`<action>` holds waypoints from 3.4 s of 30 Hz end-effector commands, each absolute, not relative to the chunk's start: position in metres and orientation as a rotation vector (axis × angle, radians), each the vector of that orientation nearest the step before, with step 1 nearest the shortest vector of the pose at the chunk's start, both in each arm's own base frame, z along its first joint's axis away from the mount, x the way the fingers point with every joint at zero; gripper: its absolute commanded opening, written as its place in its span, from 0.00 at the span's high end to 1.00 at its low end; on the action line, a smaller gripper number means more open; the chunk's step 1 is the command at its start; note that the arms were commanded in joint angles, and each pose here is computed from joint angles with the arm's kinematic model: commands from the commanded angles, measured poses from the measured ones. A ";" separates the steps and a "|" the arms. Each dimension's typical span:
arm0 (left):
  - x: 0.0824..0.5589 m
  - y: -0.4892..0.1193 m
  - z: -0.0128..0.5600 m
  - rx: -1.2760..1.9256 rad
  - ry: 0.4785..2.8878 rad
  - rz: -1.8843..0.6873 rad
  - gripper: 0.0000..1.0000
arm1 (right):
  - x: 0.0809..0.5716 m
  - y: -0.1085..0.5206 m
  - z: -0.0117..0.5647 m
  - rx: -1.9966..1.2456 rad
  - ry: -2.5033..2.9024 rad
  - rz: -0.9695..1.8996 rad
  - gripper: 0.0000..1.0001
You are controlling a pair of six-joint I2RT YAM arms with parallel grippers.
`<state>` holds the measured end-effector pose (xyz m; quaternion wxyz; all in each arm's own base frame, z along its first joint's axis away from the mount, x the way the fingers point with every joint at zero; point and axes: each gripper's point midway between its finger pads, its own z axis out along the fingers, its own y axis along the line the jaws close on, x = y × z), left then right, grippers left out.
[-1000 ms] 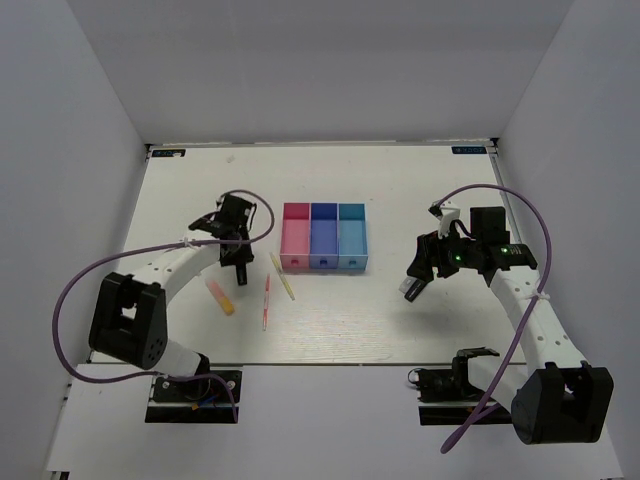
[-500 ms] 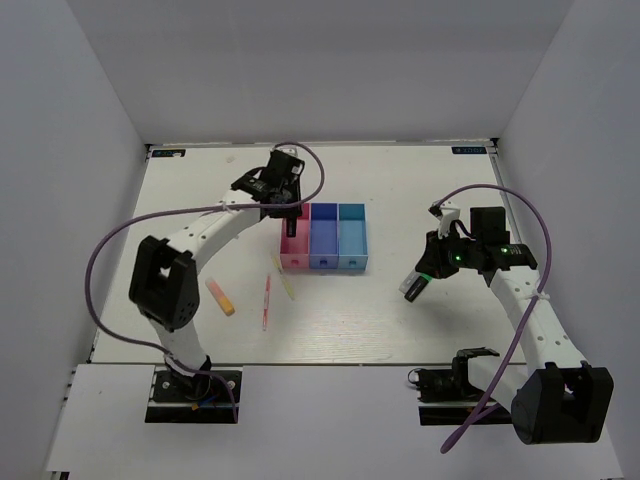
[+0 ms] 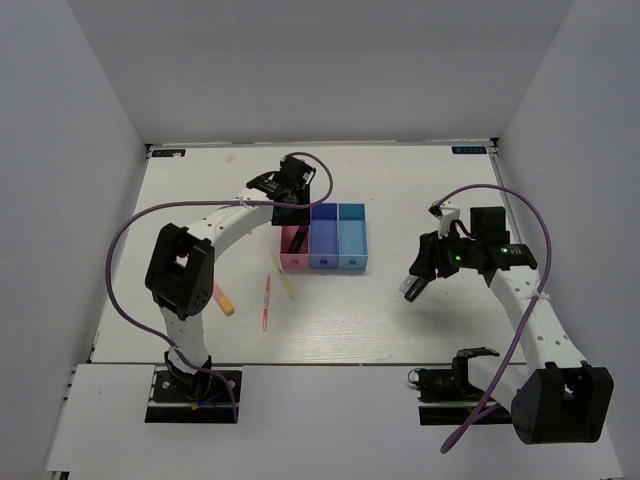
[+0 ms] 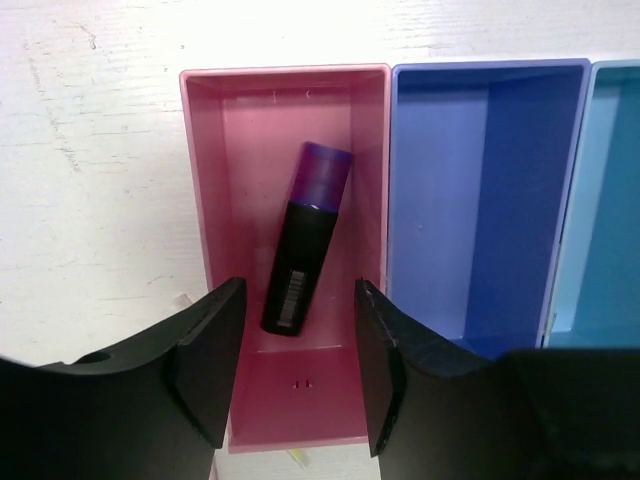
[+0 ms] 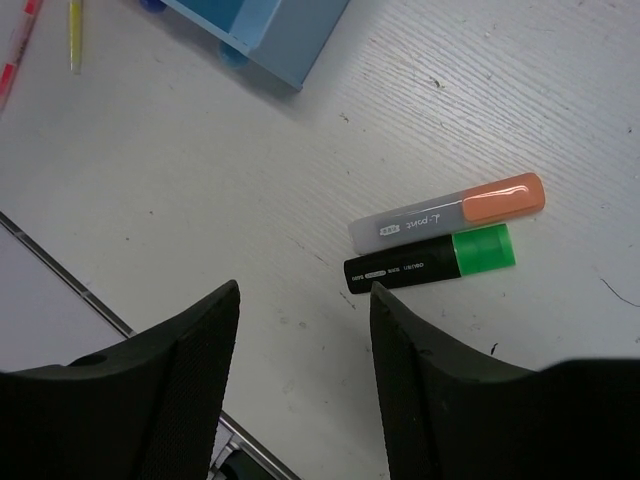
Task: Sort the stationery into containers
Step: Place the pen in the storage box, then pick up the pen from the center of the board, then place the pen in the storage box.
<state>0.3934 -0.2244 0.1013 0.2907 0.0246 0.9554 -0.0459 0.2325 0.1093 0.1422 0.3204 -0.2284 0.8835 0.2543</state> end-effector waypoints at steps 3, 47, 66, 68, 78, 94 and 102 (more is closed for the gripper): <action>0.397 -0.229 0.153 0.057 2.436 -0.173 0.42 | 0.237 0.110 0.152 -0.626 2.283 0.660 0.42; 0.240 -0.031 0.001 -0.799 2.754 0.122 0.80 | 0.241 0.104 0.145 -0.592 2.327 0.622 0.29; 0.316 -0.221 0.170 0.024 2.408 -0.316 1.00 | 0.248 0.093 0.138 -0.550 2.366 0.536 0.54; 0.326 -0.244 0.186 0.092 2.356 -0.375 1.00 | 0.247 0.094 0.139 -0.551 2.364 0.538 0.52; 0.373 -0.308 0.175 0.246 2.341 -0.390 0.99 | 0.248 0.091 0.137 -0.541 2.377 0.521 0.51; 0.381 -0.315 0.154 0.248 2.368 -0.369 0.99 | 0.250 0.088 0.133 -0.532 2.395 0.499 0.41; 0.382 -0.311 0.149 0.261 2.373 -0.342 0.98 | 0.250 0.087 0.128 -0.515 2.422 0.502 0.56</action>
